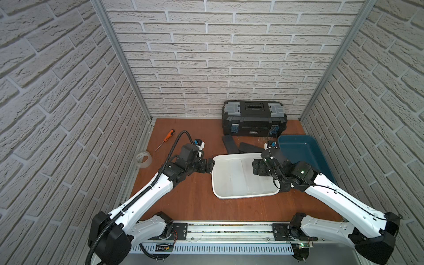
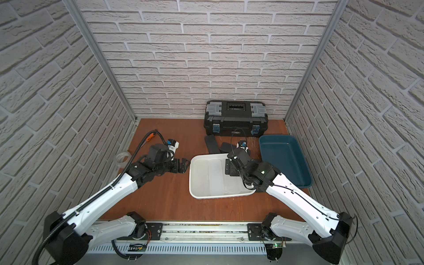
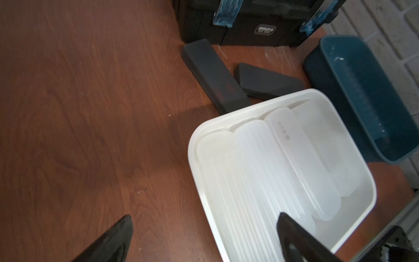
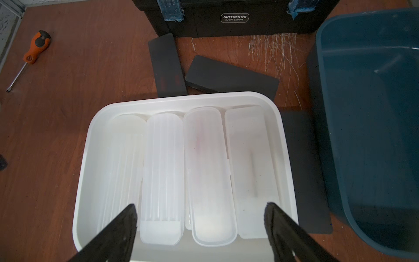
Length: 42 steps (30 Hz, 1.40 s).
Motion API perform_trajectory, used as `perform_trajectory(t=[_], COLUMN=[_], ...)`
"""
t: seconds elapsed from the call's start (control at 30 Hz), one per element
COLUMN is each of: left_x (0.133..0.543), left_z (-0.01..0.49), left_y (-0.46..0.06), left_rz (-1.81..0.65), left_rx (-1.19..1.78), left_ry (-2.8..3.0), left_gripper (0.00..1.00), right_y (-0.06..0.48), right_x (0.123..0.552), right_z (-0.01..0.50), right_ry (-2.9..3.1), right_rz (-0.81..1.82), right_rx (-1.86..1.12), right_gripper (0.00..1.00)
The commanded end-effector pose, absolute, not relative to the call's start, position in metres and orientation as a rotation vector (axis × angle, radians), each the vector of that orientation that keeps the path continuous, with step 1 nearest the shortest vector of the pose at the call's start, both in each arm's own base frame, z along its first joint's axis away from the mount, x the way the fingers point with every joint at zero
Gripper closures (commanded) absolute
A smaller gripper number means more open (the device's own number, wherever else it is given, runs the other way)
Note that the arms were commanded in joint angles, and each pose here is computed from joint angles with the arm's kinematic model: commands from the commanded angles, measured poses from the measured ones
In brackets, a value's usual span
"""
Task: Place the pencil cases by color into the storage box
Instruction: Move the storage box to the center of the board.
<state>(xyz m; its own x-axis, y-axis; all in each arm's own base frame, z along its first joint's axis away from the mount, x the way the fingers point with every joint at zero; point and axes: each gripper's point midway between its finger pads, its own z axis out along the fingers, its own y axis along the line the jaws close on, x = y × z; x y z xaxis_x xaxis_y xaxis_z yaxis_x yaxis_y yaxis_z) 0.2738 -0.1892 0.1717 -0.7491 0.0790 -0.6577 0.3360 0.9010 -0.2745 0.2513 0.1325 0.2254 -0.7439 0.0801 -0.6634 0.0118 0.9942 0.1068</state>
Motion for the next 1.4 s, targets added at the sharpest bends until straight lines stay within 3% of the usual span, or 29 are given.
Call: perform_trajectory(t=[0.0, 0.43, 0.73, 1.37], left_x=[0.274, 0.294, 0.303, 0.335], left_z=[0.148, 0.091, 0.061, 0.071], left_y=[-0.183, -0.205, -0.176, -0.098], left_rz=[-0.417, -0.361, -0.218, -0.152], left_rx=[0.276, 0.294, 0.198, -0.190], left_ry=[2.450, 2.597, 2.709, 2.706], left_gripper=[0.02, 0.02, 0.02, 0.02], right_y=[0.128, 0.123, 0.117, 0.123], right_x=[0.251, 0.246, 0.248, 0.253], right_z=[0.224, 0.220, 0.217, 0.219], right_ry=[2.402, 2.362, 2.339, 2.304], right_rz=[0.097, 0.132, 0.099, 0.133], right_rx=[0.012, -0.006, -0.014, -0.044], right_gripper=[0.11, 0.11, 0.11, 0.11])
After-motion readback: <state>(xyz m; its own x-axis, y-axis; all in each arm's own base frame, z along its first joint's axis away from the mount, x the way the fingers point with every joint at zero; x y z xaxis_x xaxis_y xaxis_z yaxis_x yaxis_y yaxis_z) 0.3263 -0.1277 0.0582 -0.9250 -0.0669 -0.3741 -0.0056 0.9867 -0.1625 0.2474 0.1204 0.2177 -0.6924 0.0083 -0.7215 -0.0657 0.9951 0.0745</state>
